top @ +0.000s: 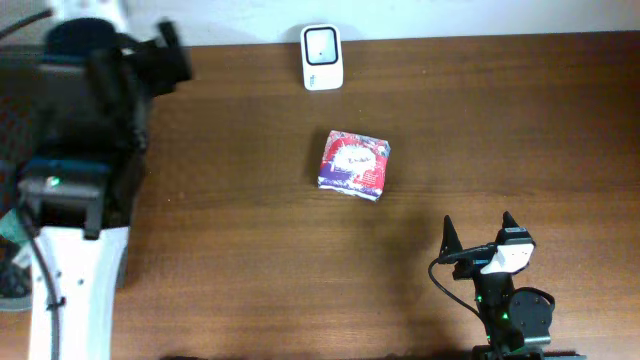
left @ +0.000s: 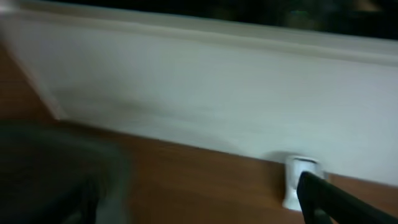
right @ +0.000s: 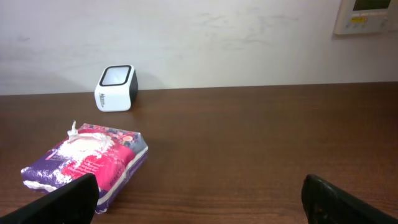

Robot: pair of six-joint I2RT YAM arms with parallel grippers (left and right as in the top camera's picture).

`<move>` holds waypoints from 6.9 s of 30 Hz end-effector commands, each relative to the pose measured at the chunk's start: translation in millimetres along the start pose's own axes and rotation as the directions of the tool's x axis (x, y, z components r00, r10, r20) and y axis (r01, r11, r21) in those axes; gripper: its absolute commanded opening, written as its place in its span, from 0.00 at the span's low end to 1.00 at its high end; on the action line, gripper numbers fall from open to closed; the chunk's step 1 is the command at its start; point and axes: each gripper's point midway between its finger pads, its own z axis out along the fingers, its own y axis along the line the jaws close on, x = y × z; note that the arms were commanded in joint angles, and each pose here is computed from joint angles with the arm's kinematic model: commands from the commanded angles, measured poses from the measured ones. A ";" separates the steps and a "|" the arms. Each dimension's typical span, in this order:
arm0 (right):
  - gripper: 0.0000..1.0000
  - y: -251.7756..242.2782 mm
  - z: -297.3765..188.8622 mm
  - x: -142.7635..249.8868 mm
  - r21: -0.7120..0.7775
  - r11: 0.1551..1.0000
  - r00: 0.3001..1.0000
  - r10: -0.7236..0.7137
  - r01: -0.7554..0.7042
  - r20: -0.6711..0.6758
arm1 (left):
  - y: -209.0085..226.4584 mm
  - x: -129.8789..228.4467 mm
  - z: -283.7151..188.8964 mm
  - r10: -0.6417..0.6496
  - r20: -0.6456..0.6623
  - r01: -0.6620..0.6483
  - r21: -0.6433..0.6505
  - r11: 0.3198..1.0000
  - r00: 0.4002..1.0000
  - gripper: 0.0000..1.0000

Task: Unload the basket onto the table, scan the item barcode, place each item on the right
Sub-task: 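Lift the pink-purple package out and place it mid-table, then reach the left gripper into the basket and grasp the white Pantene tube, then lift the Pantene tube out and set it beside the pink package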

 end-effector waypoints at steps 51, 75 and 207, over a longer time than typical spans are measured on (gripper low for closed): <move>0.99 -0.9 0.1 2.8 0.007 1.000 1.000 -0.008 0.008 -0.003 | 258.5 392.7 81.8 -0.248 -0.860 -0.086 -0.317 0.945 0.445 0.44; 0.99 -0.8 0.1 2.8 0.006 1.000 1.000 -0.008 0.008 -0.003 | 239.4 380.0 106.2 -0.240 -0.819 0.049 -0.252 0.967 0.522 0.20; 0.99 -0.9 0.1 2.8 0.007 1.000 1.000 -0.008 0.008 -0.003 | -134.3 230.2 31.4 0.312 -0.482 -0.017 0.523 0.852 0.819 0.00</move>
